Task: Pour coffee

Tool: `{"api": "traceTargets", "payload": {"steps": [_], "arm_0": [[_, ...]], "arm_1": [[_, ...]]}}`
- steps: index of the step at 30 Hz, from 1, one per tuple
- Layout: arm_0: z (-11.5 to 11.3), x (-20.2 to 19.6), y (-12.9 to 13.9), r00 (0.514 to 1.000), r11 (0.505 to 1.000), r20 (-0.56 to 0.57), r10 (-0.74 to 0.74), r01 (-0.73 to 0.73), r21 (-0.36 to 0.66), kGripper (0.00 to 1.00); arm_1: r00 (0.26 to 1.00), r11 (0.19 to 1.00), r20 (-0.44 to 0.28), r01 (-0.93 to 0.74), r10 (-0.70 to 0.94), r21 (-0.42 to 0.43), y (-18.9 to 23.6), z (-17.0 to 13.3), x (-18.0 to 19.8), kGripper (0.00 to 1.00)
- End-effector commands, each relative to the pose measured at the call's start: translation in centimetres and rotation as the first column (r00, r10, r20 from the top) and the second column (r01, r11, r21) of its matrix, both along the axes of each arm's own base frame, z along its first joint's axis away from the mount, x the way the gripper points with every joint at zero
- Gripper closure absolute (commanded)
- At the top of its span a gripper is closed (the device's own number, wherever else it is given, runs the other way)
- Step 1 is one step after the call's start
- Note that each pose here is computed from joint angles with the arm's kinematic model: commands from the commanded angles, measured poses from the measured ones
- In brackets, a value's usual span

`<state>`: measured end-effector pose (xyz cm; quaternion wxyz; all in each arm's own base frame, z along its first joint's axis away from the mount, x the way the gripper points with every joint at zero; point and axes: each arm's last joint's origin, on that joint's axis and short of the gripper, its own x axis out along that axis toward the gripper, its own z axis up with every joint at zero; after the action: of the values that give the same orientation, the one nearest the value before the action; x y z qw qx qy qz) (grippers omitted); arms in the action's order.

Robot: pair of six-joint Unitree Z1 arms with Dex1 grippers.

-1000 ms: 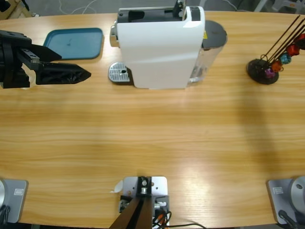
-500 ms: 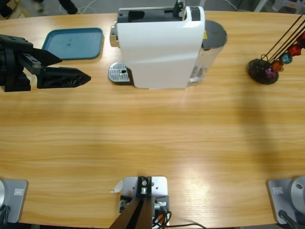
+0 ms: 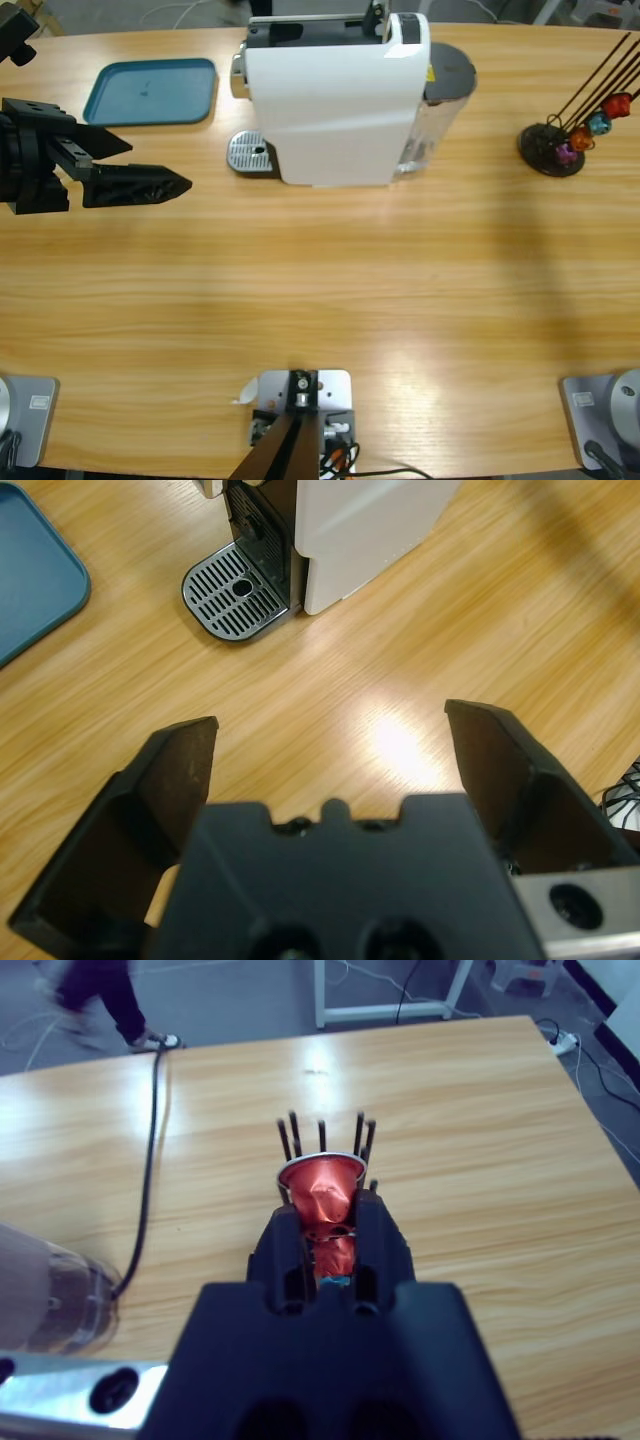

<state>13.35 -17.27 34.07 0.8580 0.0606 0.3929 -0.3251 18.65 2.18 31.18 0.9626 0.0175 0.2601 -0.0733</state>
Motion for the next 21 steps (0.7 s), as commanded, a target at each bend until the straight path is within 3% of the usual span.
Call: {"api": "traceTargets", "payload": {"steps": [1, 4, 6, 10, 14, 17, 21], "arm_0": [[-0.6, -0.8, 0.8, 1.000, 1.000, -0.008, -0.003, 0.003, 0.010, 0.013], [-0.4, -0.9, 1.0, 1.000, 1.000, 0.008, -0.001, 0.001, 0.007, 0.013], [-0.1, -1.2, 1.4, 1.000, 1.000, 0.022, 0.001, -0.001, 0.001, 0.013], [-0.2, -2.0, 2.6, 0.999, 0.999, 0.036, -0.027, 0.026, 0.032, 0.011], [-0.5, -2.7, 5.0, 0.998, 0.994, 0.059, -0.032, 0.026, 0.105, 0.007], [-0.2, -3.2, 7.3, 0.996, 0.993, 0.084, 0.015, -0.025, 0.114, 0.009], [-0.2, -3.6, 8.2, 0.995, 0.994, 0.094, 0.033, -0.043, 0.102, 0.009]], "arm_1": [[0.999, 1.000, 0.040, -0.014, 0.014, -0.016, 0.0, 2.1, -2.8, 1.000], [0.988, 0.990, 0.061, -0.139, 0.140, -0.029, 1.1, 3.3, -4.0, 1.000], [0.941, 0.943, 0.064, -0.330, 0.333, -0.046, 2.9, 4.0, -4.5, 1.000], [0.693, 0.682, -0.016, -0.714, 0.721, -0.160, 7.2, 3.9, -4.6, 1.000], [0.440, 0.416, -0.082, -0.885, 0.894, -0.211, 12.5, 4.1, -3.9, 1.000], [0.320, 0.290, -0.105, -0.928, 0.941, -0.235, 16.2, 4.8, -2.5, 1.000], [0.211, 0.179, -0.109, -0.952, 0.971, -0.250, 20.6, 5.6, -0.1, 1.000]]}}
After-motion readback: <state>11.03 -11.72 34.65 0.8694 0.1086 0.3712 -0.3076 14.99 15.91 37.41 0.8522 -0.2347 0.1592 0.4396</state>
